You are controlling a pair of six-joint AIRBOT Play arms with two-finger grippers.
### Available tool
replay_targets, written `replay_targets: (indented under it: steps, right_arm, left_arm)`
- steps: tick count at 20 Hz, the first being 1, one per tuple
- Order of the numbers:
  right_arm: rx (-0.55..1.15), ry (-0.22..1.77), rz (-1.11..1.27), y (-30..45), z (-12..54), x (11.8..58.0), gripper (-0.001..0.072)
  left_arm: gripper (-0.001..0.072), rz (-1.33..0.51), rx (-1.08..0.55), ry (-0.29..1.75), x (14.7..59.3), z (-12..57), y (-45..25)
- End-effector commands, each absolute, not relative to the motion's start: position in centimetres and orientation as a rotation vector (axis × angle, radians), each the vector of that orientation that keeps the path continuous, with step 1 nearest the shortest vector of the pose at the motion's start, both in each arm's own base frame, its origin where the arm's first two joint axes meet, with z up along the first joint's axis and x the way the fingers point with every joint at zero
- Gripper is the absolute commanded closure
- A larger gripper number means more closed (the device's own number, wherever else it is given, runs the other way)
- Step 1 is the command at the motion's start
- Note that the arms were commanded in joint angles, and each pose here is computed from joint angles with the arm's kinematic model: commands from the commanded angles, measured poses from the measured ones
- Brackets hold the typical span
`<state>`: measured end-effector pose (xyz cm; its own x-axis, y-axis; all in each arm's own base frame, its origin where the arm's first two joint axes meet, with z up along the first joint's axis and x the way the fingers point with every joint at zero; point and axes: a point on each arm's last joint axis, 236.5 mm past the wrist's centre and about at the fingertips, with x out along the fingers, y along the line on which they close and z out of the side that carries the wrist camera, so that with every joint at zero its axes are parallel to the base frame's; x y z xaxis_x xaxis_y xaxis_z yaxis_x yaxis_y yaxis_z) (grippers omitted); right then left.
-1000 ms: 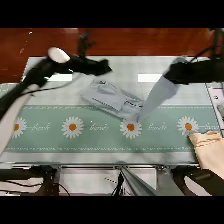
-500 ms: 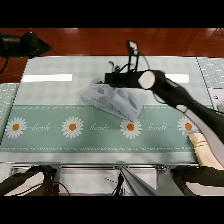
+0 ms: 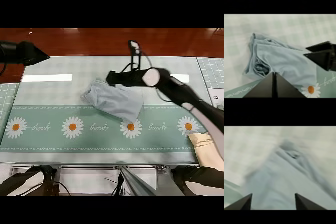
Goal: Fold the shirts.
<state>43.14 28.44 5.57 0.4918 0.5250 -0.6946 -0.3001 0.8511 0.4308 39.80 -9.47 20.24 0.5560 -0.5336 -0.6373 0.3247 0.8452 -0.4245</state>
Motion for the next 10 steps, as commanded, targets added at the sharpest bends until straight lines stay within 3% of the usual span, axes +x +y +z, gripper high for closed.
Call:
replay_targets:
  steps: [1,3,4,5,6,8,10]
  right_arm:
    - [-0.234,1.259,0.129,8.7,3.8,38.0,0.0279]
    - [-0.238,1.424,0.004,1.9,2.0,34.1,0.0295]
    - [-0.105,1.476,0.037,2.2,0.3,32.4,0.0247]
    - [0.093,1.495,0.092,4.1,-1.3,31.4,0.0153]
    - [0.298,1.474,0.163,6.9,-2.2,31.4,0.0118]
    - [0.573,1.35,0.277,11.8,-2.7,33.3,0.0118]
    - [0.731,1.239,0.272,14.5,-3.4,35.1,0.0119]
  left_arm:
    - [0.0676,-0.47,-0.216,0.868,39.7,19.2,-8.2]
    - [0.064,-0.441,-0.18,0.895,39.4,18.5,-7.3]
    - [0.0624,-0.435,-0.169,0.909,39.2,18.2,-7.1]
    - [0.058,-0.435,-0.164,0.922,39.0,18.0,-7.0]
    - [0.0564,-0.438,-0.165,0.931,38.8,17.8,-7.1]
    - [0.0564,-0.438,-0.175,0.945,38.6,17.7,-7.1]
    - [0.0564,-0.432,-0.189,0.949,38.6,17.6,-7.2]
